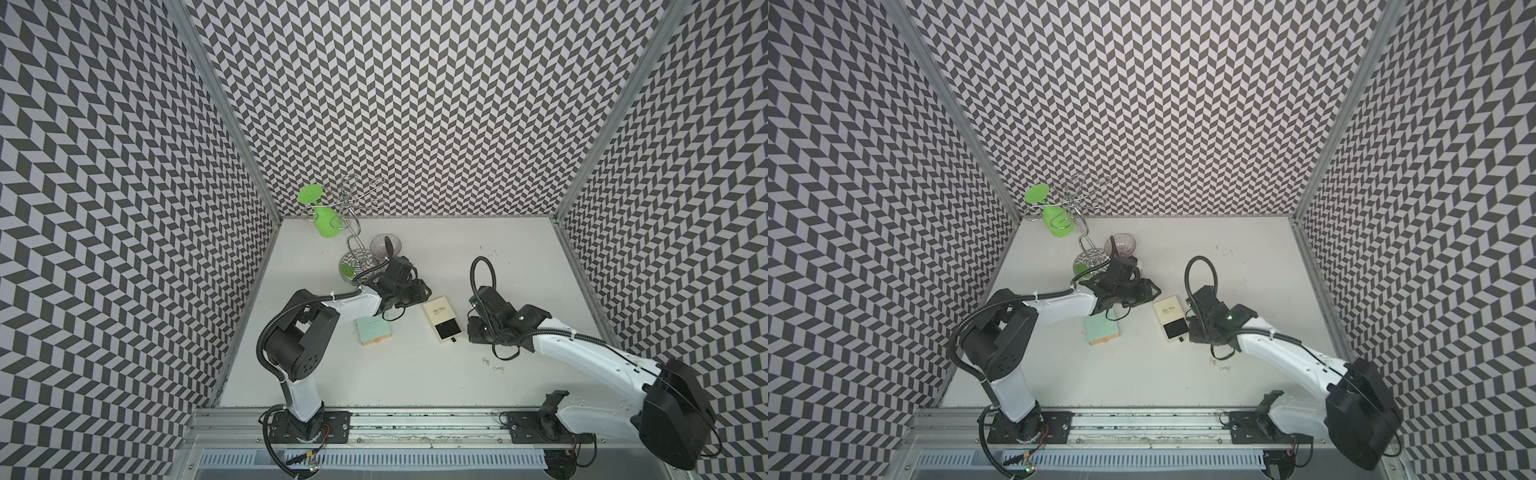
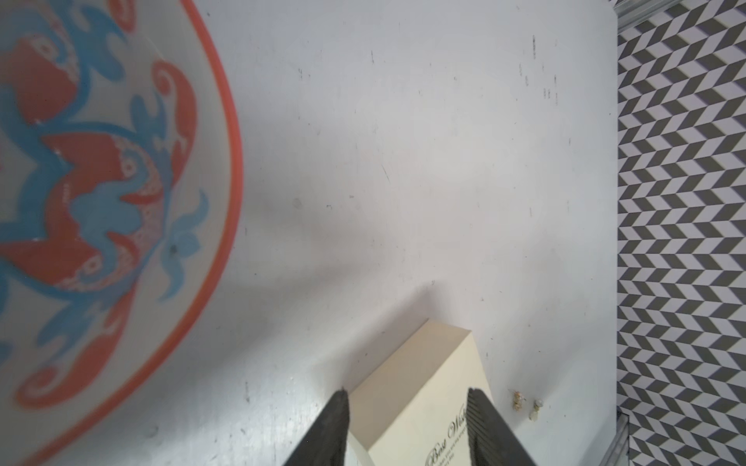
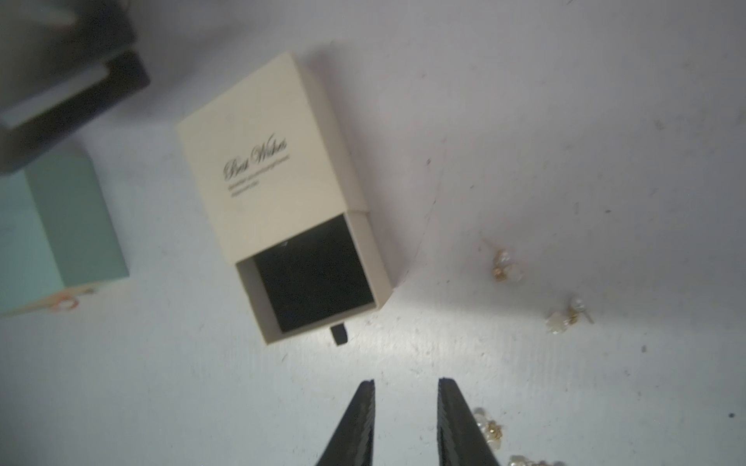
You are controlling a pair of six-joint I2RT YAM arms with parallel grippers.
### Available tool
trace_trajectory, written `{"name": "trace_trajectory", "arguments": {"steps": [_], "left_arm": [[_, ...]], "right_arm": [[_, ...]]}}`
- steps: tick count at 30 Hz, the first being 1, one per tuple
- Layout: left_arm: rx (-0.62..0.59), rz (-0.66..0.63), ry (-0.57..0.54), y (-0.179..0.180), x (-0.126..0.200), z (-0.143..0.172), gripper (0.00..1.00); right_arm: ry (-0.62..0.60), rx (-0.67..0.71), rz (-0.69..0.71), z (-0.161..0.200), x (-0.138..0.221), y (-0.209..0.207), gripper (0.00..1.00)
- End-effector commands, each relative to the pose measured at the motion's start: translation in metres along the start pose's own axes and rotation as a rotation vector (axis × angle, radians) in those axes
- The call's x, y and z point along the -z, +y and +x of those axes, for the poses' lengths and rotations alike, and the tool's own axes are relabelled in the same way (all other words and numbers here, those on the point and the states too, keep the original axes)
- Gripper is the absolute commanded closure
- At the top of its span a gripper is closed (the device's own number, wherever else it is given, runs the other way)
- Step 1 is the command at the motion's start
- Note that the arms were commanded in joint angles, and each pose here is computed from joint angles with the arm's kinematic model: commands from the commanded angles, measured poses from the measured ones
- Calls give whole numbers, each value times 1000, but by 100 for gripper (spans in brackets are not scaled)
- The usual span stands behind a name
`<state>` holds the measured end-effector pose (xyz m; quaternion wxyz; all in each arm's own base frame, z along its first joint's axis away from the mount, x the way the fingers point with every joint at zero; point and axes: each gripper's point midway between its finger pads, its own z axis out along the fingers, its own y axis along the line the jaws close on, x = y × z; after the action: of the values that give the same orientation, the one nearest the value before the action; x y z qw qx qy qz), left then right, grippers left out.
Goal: Take out the earrings from the drawer-style jewelry box
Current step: Place the earring at the center of the board, then close the drawer of the jewelry box.
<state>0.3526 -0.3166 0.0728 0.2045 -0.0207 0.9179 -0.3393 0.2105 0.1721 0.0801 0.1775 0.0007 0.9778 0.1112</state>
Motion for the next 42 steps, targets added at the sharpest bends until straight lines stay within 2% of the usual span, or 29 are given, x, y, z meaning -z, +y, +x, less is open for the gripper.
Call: {"name": "trace_trajectory", "arguments": {"steps": [1,11,20,28,42], "left_arm": [[-24,-37,25,7,-8,3,55],[-66,-15,58,0,-19,14,60],[-72,-7,69,1,-22,20,61],[-81,5,76,-3,-24,23,62],[-89,15,83,-6,-25,26,62]], "right_arm": [[61,21,-66,31,-7,5,71],[37,43,-219,38,-32,27,73],[-18,58,-193,15,-48,36,75],[-77,110,-186,-2,-53,43,81],[-98,152,-194,-27,-63,67,82]]}}
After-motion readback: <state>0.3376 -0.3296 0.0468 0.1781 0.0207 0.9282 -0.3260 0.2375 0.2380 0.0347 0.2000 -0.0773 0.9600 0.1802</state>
